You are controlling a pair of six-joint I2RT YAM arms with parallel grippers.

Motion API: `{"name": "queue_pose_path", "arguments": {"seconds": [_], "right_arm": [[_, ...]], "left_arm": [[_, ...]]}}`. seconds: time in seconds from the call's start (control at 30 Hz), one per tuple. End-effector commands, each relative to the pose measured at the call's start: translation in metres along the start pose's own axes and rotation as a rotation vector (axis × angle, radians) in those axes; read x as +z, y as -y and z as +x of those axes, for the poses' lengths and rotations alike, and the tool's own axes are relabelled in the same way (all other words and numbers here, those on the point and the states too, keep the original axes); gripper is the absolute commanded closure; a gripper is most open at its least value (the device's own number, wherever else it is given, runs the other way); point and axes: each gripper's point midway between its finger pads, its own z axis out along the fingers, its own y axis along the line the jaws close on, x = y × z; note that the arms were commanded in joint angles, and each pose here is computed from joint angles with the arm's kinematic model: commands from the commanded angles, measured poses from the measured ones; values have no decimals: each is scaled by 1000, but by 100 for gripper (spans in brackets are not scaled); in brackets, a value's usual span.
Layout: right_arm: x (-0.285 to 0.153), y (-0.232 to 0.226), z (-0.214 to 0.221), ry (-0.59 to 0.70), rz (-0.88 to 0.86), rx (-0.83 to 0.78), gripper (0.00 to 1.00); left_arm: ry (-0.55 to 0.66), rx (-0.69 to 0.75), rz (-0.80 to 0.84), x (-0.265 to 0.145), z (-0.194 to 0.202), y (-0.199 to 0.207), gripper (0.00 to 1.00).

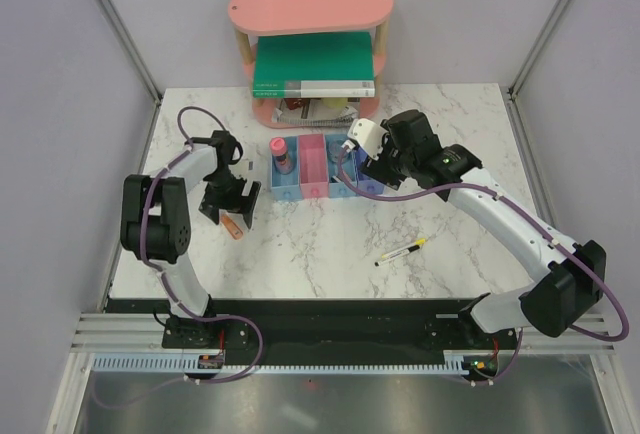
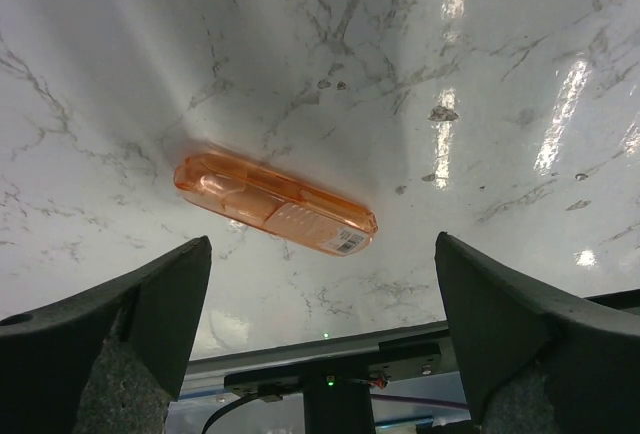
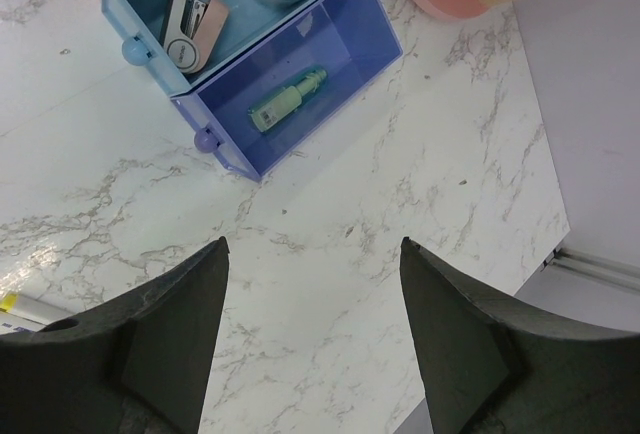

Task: Sort the stationery into containers
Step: Pick up the stationery from the center of the board.

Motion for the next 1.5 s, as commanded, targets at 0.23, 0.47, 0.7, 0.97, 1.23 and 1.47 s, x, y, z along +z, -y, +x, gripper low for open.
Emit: {"name": "queue_pose_path", "arguments": {"seconds": [0.23, 0.47, 0.7, 0.97, 1.23, 1.47], "right_arm": [[-10, 7, -12, 52, 29, 1, 24], [-11, 9, -19, 67, 24, 12, 23], [-14, 8, -21, 75, 16, 21, 24], [-14, 5, -24, 89, -1, 39, 24], [-16, 5, -24, 90, -2, 45, 24], [-17, 5, -24, 92, -3, 46, 24]], "left_arm": [[-55, -27, 4, 22, 4, 1, 0], [-68, 7, -2, 32, 5, 5, 0], [-52, 21, -46, 33, -1, -1, 15], [-31, 52, -121, 33, -12, -14, 40], [24, 159, -168, 27, -29, -11, 79], [93, 244, -232, 22, -35, -19, 98]]}}
